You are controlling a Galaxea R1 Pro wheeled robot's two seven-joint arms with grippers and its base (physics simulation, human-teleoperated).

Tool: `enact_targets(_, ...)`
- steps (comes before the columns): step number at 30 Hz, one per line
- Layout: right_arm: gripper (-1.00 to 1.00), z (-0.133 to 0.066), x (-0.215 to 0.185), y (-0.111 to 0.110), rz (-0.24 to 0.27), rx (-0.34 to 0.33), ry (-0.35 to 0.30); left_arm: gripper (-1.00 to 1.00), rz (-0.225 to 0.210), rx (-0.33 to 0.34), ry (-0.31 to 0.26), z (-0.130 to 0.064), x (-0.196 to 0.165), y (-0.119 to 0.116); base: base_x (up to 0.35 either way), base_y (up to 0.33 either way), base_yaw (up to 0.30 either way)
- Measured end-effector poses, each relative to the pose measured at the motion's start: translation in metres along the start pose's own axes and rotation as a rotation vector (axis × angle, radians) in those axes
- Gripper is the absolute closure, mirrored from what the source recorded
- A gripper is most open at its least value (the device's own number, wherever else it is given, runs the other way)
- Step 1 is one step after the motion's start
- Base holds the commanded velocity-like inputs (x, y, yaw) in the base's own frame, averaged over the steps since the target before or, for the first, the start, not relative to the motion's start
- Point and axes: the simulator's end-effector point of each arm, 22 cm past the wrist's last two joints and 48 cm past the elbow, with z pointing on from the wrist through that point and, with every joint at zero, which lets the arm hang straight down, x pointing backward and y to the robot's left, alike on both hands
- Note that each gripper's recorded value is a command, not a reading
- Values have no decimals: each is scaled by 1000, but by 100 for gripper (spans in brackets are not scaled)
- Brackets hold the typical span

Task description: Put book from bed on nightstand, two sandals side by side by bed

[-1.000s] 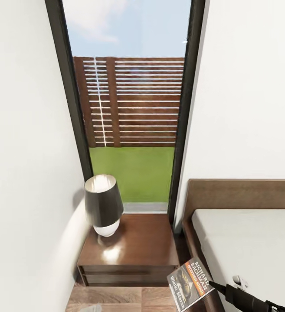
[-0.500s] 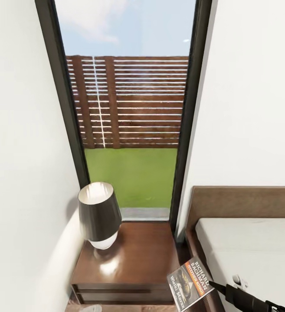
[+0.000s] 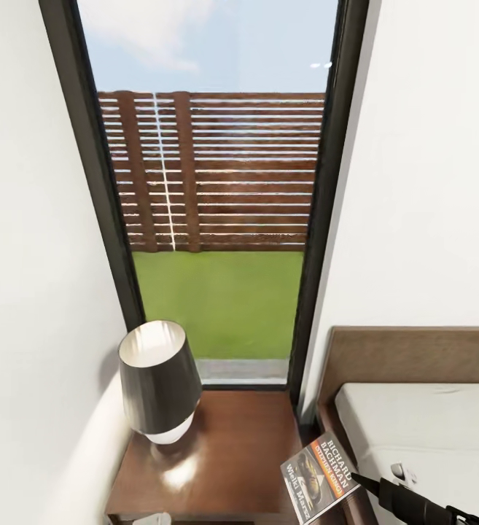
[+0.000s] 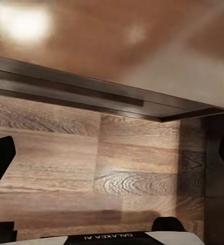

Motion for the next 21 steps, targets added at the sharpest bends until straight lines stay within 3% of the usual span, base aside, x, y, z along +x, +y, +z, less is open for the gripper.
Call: enact_targets(21, 100, 0, 0, 0, 0, 0, 0, -100, 0, 0, 0, 0, 0, 0, 246, 0, 0)
